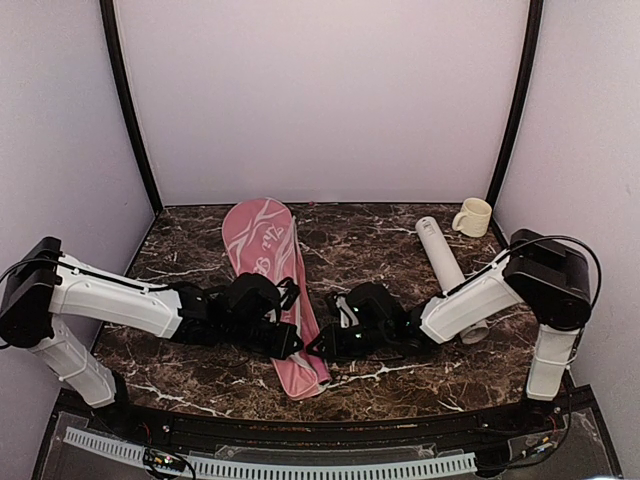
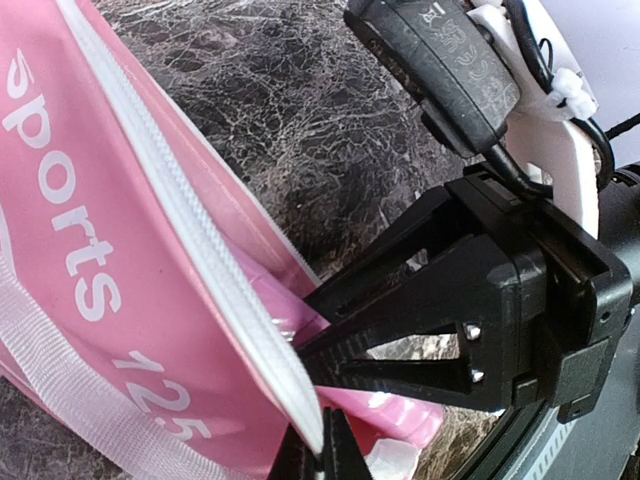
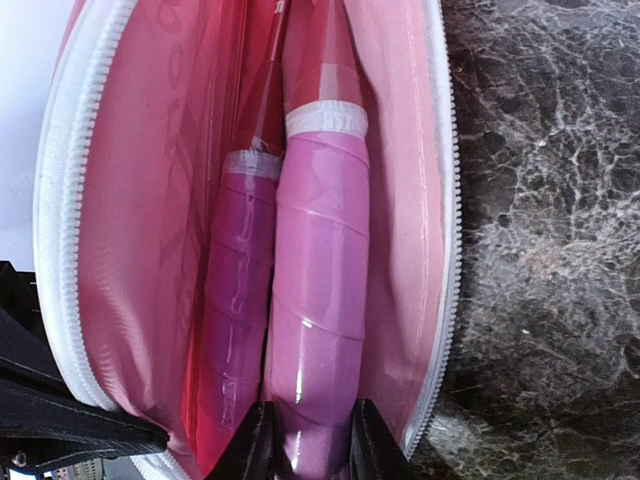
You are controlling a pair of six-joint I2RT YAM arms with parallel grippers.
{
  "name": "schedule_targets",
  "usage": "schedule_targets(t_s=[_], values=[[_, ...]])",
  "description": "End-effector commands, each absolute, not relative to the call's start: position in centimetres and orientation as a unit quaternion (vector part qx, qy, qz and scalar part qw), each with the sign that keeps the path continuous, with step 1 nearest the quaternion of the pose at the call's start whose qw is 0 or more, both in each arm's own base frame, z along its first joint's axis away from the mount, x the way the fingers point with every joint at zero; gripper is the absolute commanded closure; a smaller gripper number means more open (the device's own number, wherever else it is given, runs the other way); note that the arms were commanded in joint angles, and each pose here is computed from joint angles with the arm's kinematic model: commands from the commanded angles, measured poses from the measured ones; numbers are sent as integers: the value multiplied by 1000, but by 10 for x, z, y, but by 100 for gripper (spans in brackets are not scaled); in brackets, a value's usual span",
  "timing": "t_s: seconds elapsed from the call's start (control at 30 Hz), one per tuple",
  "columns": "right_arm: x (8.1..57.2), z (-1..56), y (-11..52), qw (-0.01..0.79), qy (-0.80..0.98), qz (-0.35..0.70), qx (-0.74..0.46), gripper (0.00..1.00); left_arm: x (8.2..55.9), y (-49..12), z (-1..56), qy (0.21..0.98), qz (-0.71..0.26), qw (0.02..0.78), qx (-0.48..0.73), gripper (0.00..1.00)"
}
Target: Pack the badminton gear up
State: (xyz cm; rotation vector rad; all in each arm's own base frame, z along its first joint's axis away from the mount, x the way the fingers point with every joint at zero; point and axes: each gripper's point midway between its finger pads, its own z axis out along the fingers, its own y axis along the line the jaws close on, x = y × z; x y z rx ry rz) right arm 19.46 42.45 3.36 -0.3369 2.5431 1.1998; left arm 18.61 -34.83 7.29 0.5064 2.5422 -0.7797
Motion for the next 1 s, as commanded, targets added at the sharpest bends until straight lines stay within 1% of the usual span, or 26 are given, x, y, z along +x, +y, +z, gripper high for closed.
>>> schedule_targets(t_s=[0.0,0.33,0.47,0.6,0.77,0.97], values=[[225,45,433,211,878,419,-94,79,166,-380,112,868,-382,215,231,100],[236,44,438,226,880,410,-85,79,159,-393,135,840,-432,220,243,100],[238,41,442,224,880,410,-84,79,159,-392,139,836,-438,224,243,100],[237,44,444,221,878,415,-87,79,162,-385,130,845,-423,231,233,100],[230,55,447,215,872,429,-91,79,171,-377,111,872,-374,227,219,100],[219,50,459,204,873,431,-106,79,176,-391,119,860,-384,241,236,100]])
